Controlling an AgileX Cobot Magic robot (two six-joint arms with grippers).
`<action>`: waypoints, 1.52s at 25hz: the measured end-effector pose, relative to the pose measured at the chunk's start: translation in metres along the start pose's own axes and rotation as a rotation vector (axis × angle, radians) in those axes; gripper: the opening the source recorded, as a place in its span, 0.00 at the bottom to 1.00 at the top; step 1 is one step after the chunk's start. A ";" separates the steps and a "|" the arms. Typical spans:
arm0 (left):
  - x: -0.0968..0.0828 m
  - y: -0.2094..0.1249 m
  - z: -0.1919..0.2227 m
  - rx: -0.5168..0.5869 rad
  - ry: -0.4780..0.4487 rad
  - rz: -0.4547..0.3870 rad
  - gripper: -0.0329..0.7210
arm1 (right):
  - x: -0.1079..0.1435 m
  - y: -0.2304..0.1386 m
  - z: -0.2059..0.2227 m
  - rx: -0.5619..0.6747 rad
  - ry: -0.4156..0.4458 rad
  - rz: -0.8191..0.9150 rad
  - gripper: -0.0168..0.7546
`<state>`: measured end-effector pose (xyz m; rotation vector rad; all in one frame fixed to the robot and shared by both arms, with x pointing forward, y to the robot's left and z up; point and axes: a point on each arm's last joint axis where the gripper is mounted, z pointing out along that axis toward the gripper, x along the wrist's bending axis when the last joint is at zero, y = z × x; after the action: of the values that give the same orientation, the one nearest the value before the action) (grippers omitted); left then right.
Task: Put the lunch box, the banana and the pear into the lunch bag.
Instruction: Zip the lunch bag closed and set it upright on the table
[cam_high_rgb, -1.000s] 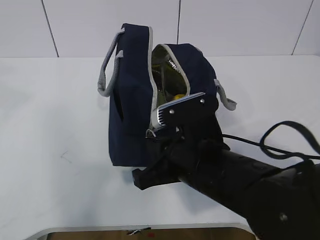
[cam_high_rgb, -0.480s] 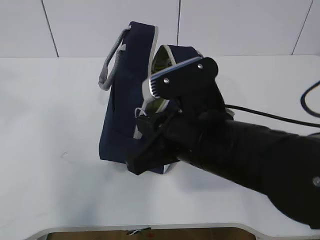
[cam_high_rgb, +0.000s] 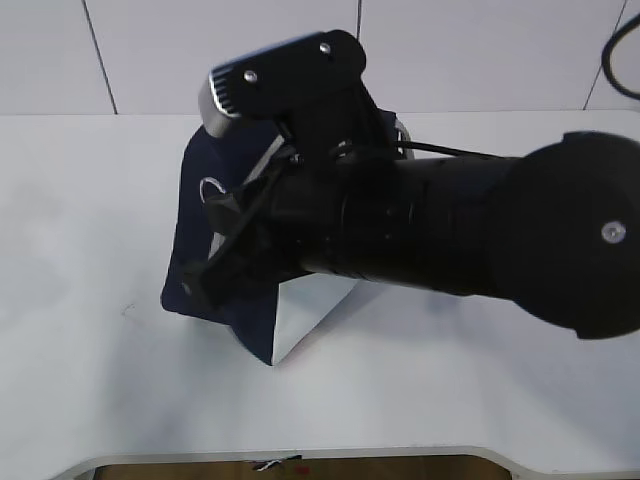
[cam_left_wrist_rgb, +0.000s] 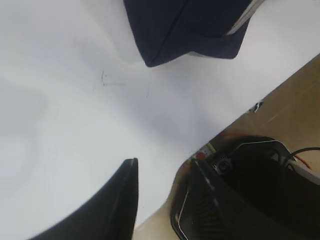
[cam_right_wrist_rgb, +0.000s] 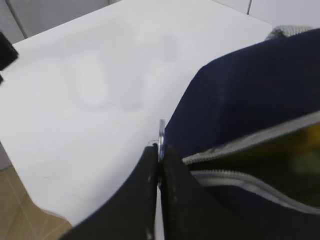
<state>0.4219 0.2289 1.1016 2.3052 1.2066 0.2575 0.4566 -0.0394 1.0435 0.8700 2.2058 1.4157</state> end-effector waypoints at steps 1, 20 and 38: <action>0.000 -0.002 0.006 -0.013 -0.004 0.017 0.39 | 0.001 0.003 0.000 0.001 0.009 -0.002 0.04; 0.015 0.013 0.082 -0.062 -0.089 0.142 0.56 | 0.008 0.016 -0.002 0.051 0.086 -0.054 0.04; 0.016 0.028 0.114 -0.187 -0.181 0.247 0.64 | 0.008 0.019 -0.002 0.049 0.091 -0.061 0.04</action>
<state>0.4958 0.1876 1.0193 2.2559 0.7760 0.2331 0.4546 -0.0295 1.0617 0.7616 2.3224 1.4043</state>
